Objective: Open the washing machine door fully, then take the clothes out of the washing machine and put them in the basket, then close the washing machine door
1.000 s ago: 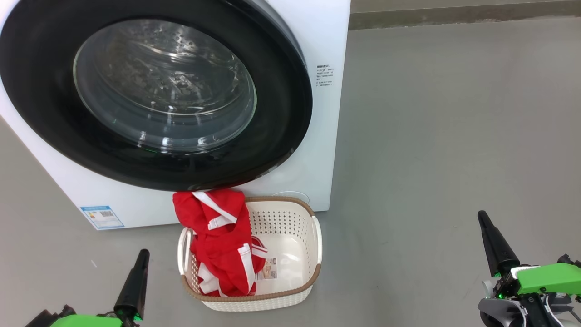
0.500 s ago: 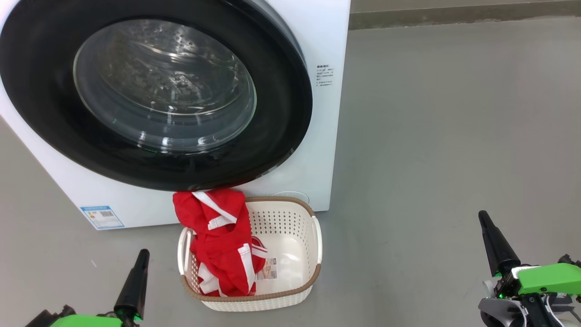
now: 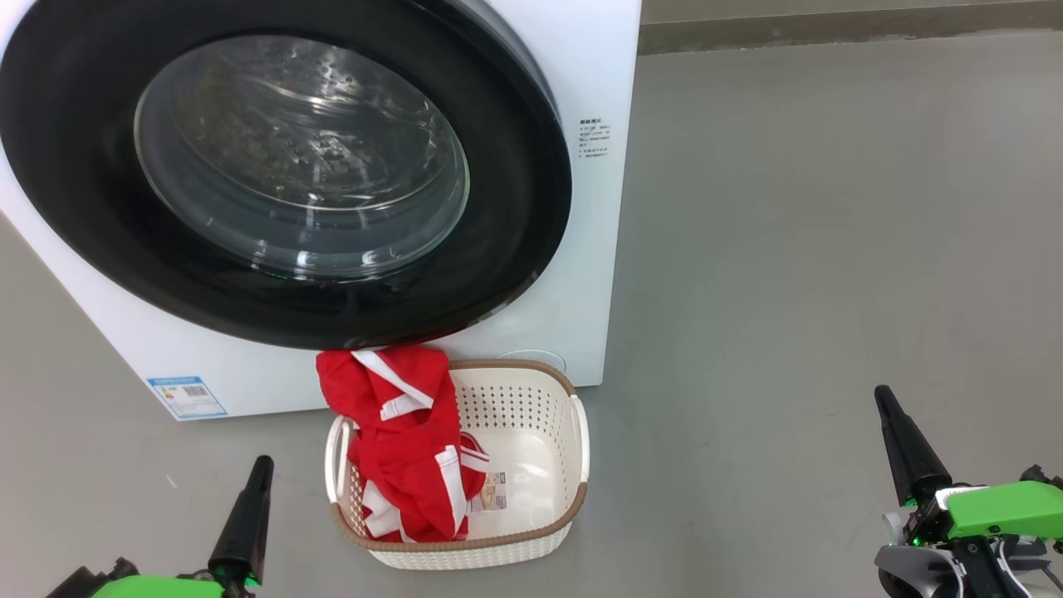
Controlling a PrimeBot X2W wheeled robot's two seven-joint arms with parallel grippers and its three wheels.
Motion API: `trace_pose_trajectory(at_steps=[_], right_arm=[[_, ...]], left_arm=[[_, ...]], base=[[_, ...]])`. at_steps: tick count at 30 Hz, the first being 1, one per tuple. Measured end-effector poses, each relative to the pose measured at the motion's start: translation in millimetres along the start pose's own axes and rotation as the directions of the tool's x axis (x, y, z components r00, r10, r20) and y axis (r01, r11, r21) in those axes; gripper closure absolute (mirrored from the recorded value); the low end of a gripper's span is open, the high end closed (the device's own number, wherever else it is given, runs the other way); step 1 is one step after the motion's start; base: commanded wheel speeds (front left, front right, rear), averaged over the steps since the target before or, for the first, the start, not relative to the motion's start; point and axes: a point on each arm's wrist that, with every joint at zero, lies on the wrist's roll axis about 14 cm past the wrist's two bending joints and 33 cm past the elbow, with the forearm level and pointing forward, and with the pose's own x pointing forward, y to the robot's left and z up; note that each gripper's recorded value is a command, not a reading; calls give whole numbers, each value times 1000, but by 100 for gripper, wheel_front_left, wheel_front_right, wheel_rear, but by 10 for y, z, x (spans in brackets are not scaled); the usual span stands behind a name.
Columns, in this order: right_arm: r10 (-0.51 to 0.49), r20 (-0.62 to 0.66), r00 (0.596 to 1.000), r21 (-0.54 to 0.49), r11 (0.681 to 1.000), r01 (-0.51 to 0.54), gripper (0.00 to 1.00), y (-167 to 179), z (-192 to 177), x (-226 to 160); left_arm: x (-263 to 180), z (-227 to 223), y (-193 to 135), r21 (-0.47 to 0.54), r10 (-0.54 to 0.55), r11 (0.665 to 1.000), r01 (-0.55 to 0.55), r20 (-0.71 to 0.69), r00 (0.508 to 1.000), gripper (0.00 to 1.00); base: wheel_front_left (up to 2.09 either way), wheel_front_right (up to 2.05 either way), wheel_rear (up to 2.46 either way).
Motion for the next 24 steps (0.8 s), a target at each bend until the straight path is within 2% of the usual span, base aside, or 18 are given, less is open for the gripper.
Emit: trace_pose_trajectory(at_steps=[24], right_arm=[[0,2,1000,-1,1000,0,100,-1,5,-1]], left_arm=[[0,0,0,0,0,1000,0,0,1000,100]], base=[[0,0,0]])
